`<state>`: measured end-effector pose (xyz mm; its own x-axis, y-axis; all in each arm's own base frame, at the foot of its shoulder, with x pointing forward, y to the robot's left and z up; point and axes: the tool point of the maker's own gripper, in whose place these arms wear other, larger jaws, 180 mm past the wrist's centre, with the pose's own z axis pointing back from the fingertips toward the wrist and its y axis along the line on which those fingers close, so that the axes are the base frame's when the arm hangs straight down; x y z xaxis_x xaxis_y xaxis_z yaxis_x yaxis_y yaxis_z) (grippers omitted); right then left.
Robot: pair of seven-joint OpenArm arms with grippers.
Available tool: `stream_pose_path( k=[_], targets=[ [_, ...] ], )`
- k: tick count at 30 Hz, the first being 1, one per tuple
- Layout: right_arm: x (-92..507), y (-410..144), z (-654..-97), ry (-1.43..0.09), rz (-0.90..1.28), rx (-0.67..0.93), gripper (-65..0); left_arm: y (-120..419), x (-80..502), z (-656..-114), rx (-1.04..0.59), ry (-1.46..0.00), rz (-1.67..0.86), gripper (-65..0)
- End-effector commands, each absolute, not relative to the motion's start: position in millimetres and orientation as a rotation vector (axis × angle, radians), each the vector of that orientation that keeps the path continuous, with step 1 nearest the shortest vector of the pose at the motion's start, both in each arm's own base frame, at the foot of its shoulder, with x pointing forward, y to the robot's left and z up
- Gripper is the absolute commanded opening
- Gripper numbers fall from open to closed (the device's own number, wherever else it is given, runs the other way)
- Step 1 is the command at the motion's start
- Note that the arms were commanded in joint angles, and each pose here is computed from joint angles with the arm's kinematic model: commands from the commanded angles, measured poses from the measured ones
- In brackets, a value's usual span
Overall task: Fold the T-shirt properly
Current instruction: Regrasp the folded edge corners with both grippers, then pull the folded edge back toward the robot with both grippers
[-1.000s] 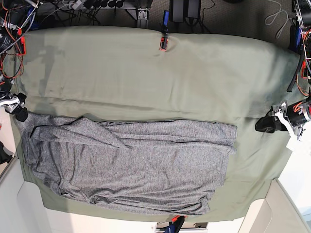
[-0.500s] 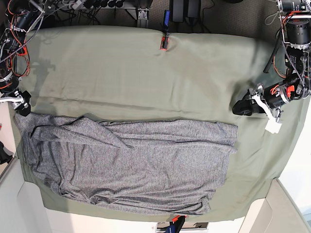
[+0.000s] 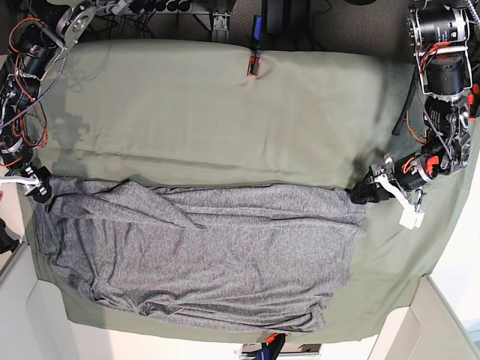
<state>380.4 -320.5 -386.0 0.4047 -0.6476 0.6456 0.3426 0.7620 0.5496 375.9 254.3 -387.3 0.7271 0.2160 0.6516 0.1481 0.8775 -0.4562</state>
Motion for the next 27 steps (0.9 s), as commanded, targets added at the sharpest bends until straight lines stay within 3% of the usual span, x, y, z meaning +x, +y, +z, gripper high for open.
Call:
stream_pose_path(
  k=[1,17,19,22,27],
  targets=[
    [389.0,-330.2,-368.7,-1.026,-0.633,0.35,-30.5,261.9,389.9,-375.6,-0.501,-0.806,0.056,-34.7],
    [391.4,-335.1,-366.0,-1.057,-0.631,0.318,-30.5,246.1,422.9,-380.9,-0.486,-0.832,0.079,-35.0],
    [393.2,-332.7,-368.3,-1.049,-0.626,0.318,-30.5,245.0,423.6,-382.4,-0.475,-0.835,0.071,-39.0],
    [395.1,-331.8,-377.1,-1.013,-0.647,0.305,-30.5,243.9,422.1,-387.5,-0.449,-0.82,0.05,-51.4],
    [394.0,-330.7,-384.1,-0.984,-0.664,0.307,-30.5,244.8,418.7,-393.0,-0.425,-0.798,0.033,-51.7]
  ],
)
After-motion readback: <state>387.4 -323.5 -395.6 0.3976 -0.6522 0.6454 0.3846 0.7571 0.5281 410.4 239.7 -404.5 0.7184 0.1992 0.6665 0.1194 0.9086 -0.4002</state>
